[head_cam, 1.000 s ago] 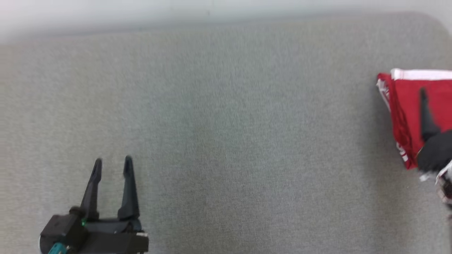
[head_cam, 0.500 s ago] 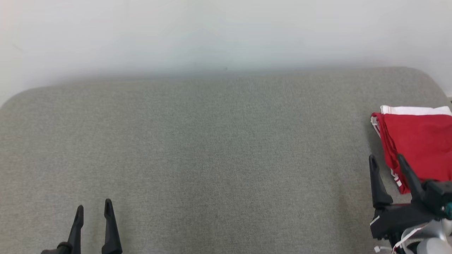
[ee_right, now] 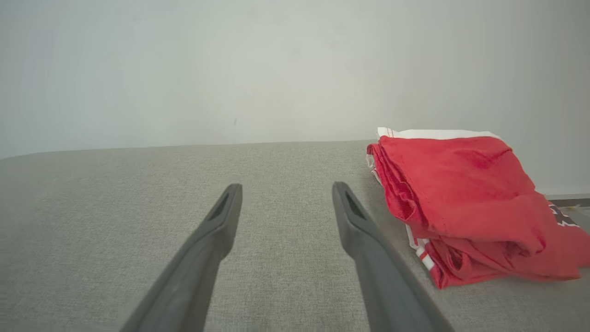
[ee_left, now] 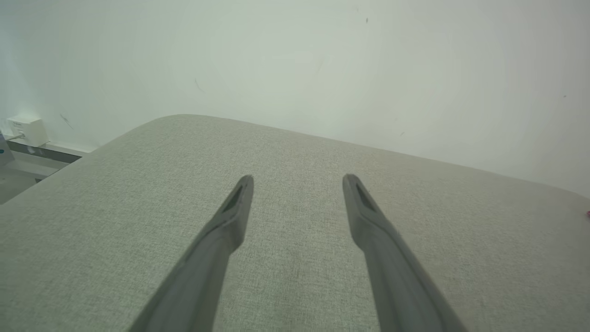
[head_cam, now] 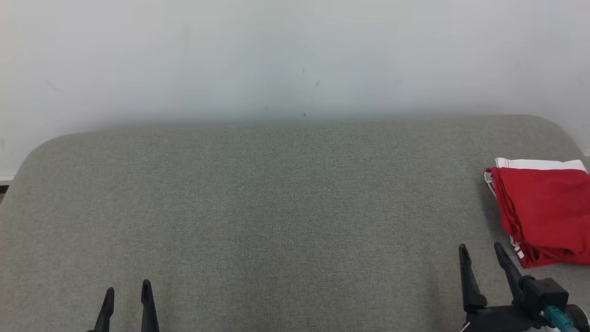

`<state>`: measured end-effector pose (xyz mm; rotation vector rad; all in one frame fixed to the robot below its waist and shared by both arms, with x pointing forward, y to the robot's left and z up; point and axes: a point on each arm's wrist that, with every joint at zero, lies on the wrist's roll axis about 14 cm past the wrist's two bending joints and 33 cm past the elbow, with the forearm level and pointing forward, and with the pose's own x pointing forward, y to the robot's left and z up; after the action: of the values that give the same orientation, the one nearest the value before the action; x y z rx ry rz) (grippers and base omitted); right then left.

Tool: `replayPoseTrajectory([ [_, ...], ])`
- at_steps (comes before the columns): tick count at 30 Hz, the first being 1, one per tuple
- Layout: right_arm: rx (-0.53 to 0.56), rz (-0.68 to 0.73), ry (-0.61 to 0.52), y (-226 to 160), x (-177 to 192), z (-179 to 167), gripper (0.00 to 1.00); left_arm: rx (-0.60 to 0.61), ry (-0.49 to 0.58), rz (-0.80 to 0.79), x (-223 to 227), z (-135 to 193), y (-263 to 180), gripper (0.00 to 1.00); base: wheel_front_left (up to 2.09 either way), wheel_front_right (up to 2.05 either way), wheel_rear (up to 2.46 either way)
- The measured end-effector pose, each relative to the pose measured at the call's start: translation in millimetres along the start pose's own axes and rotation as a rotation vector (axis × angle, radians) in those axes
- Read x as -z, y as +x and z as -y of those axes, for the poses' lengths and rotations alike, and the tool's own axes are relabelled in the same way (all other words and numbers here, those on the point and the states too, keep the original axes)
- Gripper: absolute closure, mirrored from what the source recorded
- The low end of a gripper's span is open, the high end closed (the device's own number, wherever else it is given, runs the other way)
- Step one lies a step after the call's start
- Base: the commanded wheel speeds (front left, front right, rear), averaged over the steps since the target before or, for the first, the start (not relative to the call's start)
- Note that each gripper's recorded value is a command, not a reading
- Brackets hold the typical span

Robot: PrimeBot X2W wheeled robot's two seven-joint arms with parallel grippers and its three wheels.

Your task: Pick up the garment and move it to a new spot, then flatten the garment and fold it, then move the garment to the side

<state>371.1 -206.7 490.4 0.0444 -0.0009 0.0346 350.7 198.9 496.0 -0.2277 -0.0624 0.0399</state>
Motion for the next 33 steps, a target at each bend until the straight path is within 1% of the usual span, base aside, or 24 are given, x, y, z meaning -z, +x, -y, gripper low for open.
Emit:
replayPoseTrajectory([
  [8,-0.05,-0.018,0.006,-8,12,-25,0.0,-0.006,0.006,-0.015,4,-2,-3,0.0,0.0,0.0,0.0],
  [16,-0.084,-0.032,0.026,-14,18,-40,0.0,0.001,0.012,-0.018,5,-1,-4,0.0,0.0,0.0,0.0],
  [33,-0.091,-0.035,0.039,-14,20,-44,0.0,-0.007,0.019,-0.024,7,-5,-5,0.0,0.0,0.0,0.0],
])
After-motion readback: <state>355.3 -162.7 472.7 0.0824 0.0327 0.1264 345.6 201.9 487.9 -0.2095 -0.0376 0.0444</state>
